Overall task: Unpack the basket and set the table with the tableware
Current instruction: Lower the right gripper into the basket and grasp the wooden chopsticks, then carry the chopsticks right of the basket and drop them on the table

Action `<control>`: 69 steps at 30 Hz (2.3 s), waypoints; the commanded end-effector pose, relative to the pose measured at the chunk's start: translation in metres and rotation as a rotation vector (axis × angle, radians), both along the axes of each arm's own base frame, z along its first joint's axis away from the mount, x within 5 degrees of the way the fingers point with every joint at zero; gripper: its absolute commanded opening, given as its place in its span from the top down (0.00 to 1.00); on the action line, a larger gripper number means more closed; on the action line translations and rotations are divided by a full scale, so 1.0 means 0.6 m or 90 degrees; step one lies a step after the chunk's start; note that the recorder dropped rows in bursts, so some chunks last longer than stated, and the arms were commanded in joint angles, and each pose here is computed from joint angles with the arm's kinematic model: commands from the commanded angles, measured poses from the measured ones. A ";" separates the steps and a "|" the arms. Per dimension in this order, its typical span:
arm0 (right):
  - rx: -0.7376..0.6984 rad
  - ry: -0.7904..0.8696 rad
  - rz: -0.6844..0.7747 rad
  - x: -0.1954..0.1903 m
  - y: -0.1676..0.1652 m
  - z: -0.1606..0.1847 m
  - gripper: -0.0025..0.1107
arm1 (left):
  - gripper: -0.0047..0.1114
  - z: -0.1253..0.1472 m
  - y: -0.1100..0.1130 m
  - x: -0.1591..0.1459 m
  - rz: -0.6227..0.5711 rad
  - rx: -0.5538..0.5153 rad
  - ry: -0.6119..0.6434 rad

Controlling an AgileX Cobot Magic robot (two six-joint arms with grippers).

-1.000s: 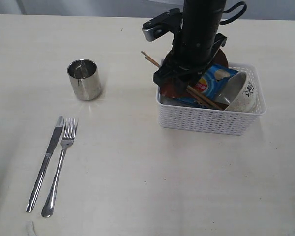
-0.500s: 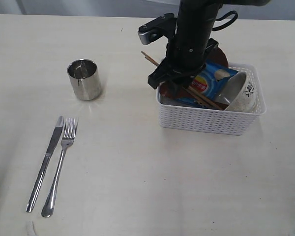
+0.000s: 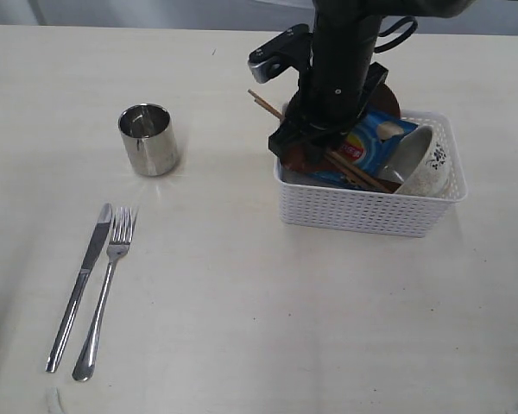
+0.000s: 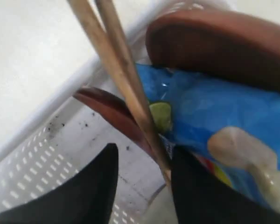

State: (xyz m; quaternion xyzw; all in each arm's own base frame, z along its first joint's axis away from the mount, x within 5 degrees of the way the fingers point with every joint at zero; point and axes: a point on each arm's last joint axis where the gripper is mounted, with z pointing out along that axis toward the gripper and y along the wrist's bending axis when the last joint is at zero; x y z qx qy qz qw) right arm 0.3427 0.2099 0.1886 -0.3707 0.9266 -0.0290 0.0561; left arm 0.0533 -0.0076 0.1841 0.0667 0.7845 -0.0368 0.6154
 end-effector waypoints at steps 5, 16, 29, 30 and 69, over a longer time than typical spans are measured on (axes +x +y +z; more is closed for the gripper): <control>-0.036 0.002 0.008 0.009 -0.008 -0.022 0.65 | 0.96 0.000 -0.001 0.000 -0.003 -0.005 -0.005; -0.053 0.009 0.017 0.010 -0.009 -0.033 0.67 | 0.96 0.000 -0.001 0.000 -0.003 -0.005 -0.005; -0.064 0.015 0.028 0.007 -0.013 -0.024 0.98 | 0.96 0.000 -0.001 0.000 -0.003 -0.005 -0.005; -0.062 0.012 0.028 0.006 -0.014 -0.021 0.98 | 0.96 0.000 -0.001 0.000 -0.003 -0.005 -0.005; -0.059 0.059 -0.477 -0.021 -0.377 -0.069 0.98 | 0.96 0.000 -0.001 0.000 -0.003 -0.005 -0.005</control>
